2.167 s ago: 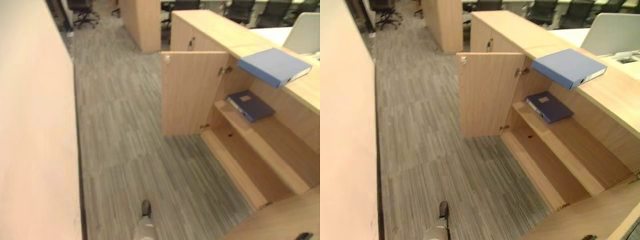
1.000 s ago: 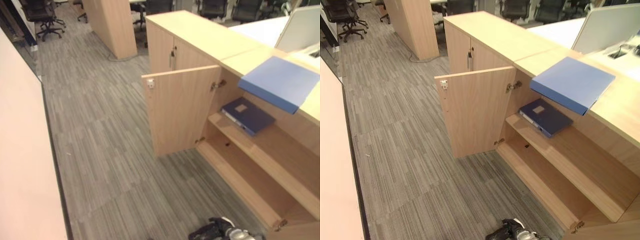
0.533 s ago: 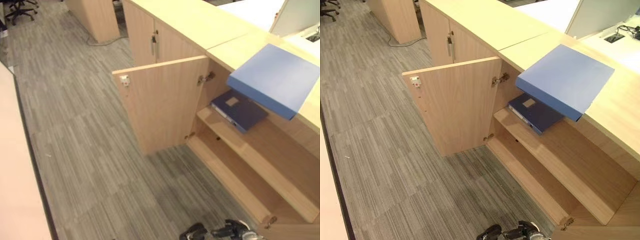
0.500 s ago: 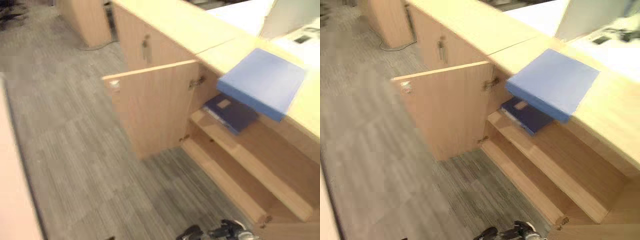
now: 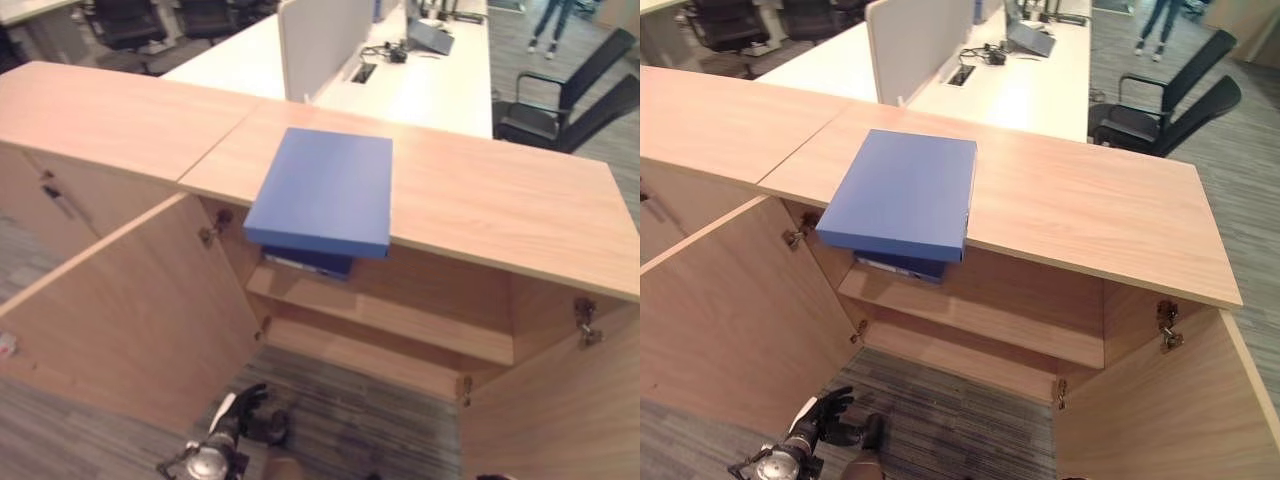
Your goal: Put the empty folder in the office cabinet
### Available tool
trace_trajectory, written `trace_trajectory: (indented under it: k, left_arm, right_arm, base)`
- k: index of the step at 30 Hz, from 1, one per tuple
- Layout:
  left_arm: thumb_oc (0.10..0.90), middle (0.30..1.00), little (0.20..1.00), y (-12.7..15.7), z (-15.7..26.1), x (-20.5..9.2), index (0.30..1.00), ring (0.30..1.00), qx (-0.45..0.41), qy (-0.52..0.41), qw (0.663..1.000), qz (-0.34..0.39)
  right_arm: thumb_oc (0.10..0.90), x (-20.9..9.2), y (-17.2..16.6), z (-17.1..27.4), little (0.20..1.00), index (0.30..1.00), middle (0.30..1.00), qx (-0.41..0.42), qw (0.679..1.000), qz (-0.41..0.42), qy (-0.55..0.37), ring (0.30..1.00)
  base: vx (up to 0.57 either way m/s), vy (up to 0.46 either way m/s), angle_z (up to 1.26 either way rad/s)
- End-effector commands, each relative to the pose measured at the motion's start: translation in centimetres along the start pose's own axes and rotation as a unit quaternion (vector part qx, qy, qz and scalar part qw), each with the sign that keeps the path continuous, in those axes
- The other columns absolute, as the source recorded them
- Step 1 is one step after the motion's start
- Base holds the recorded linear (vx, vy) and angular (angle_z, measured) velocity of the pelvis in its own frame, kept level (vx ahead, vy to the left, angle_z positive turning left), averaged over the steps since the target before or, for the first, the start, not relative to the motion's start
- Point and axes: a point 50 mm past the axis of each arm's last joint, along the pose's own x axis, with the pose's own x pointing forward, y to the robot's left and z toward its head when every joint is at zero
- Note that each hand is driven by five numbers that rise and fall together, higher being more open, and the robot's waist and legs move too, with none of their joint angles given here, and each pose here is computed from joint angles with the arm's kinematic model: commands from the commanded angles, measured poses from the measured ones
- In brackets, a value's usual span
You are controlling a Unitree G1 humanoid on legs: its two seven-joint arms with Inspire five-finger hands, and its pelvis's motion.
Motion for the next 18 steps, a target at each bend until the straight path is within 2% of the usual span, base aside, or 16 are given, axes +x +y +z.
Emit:
trace_trajectory:
  k: [1,8,18]
  left_arm:
    - [0.800,0.900,0.900,2.0,3.4,0.0,0.900,0.900,0.035,-0.083,0.996,0.008]
    - [0.800,0.900,0.900,1.5,3.0,0.0,0.900,0.900,0.040,-0.073,0.996,-0.007]
    - [0.800,0.900,0.900,2.4,0.9,-0.3,0.900,0.900,0.009,-0.028,0.999,0.015]
  right_arm:
    - [0.800,0.1,-0.2,3.0,0.900,0.900,0.900,0.001,0.999,0.003,-0.049,0.900]
    - [0.800,0.1,0.4,1.7,0.900,0.900,0.900,0.041,0.999,0.008,-0.023,0.900]
    - [0.800,0.0,3.0,3.0,0.900,0.900,0.900,0.017,0.998,0.049,-0.041,0.900]
  base:
    - [0.17,0.333,-0.73]
    - [0.13,0.306,-0.52]
    - [0.02,0.108,-0.35]
